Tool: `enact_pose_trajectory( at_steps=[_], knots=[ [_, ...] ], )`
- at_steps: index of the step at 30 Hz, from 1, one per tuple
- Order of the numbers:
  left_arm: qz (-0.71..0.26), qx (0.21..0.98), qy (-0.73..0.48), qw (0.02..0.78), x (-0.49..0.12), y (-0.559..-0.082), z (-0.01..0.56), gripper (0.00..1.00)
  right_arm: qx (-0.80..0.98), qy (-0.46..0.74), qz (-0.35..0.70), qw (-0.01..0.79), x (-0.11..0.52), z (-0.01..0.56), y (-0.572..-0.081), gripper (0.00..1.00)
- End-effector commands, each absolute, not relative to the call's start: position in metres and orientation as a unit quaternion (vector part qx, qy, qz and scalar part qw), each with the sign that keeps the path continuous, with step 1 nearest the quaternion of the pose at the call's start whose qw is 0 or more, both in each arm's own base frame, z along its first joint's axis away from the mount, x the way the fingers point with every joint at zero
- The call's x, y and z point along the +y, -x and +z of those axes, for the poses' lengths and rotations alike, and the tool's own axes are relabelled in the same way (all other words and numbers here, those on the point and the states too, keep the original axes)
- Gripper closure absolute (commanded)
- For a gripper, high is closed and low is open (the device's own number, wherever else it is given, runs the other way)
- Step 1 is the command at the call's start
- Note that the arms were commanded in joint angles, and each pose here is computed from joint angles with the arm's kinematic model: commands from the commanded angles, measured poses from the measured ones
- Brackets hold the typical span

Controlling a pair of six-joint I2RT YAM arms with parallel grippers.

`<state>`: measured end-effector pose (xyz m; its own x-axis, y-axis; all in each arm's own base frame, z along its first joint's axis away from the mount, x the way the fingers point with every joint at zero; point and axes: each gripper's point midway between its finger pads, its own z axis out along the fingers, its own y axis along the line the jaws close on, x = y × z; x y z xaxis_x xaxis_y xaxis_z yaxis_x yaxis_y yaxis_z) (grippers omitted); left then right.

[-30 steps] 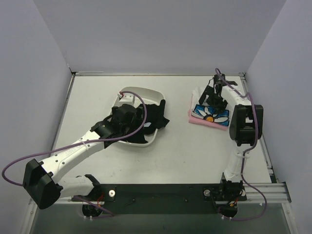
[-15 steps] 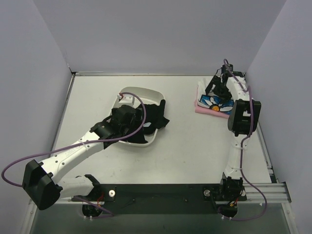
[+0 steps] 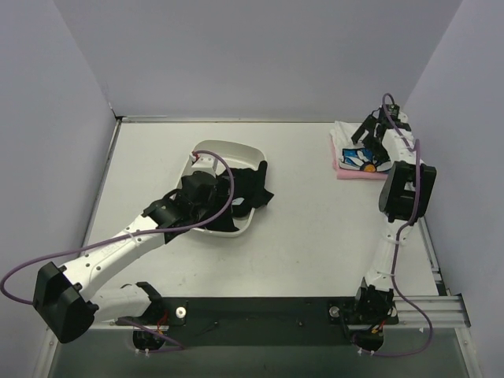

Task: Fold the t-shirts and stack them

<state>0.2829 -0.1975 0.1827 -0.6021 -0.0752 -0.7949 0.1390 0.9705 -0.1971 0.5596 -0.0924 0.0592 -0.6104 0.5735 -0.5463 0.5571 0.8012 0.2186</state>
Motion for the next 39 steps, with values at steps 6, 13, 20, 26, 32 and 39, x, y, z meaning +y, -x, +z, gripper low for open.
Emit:
enact_pose_trajectory(
  at_steps=[6, 13, 20, 26, 32, 39],
  knots=[
    [-0.152, 0.868, -0.015, 0.473, -0.204, -0.285, 0.201, 0.11, 0.859, -0.248, -0.02, 0.448, -0.044, 0.178, -0.524, 0.0],
    [-0.141, 0.873, -0.009, 0.466, -0.202, -0.286, 0.198, 0.11, 0.908, -0.192, 0.004, 0.373, 0.037, 0.148, -0.476, 0.0],
    [-0.146, 0.874, -0.001, 0.463, -0.203, -0.285, 0.199, 0.11, 0.932, -0.208, -0.003, 0.298, 0.043, 0.097, -0.456, 0.0],
    [-0.143, 0.876, -0.001, 0.461, -0.2, -0.283, 0.196, 0.11, 0.943, -0.218, -0.023, 0.252, 0.03, 0.071, -0.443, 0.0],
    [-0.138, 0.877, -0.001, 0.459, -0.201, -0.285, 0.195, 0.11, 0.949, -0.226, -0.04, 0.215, 0.021, 0.049, -0.435, 0.0],
    [-0.133, 0.879, 0.002, 0.457, -0.201, -0.288, 0.192, 0.11, 0.949, -0.261, -0.036, 0.172, -0.001, 0.02, -0.435, 0.0]
  ],
)
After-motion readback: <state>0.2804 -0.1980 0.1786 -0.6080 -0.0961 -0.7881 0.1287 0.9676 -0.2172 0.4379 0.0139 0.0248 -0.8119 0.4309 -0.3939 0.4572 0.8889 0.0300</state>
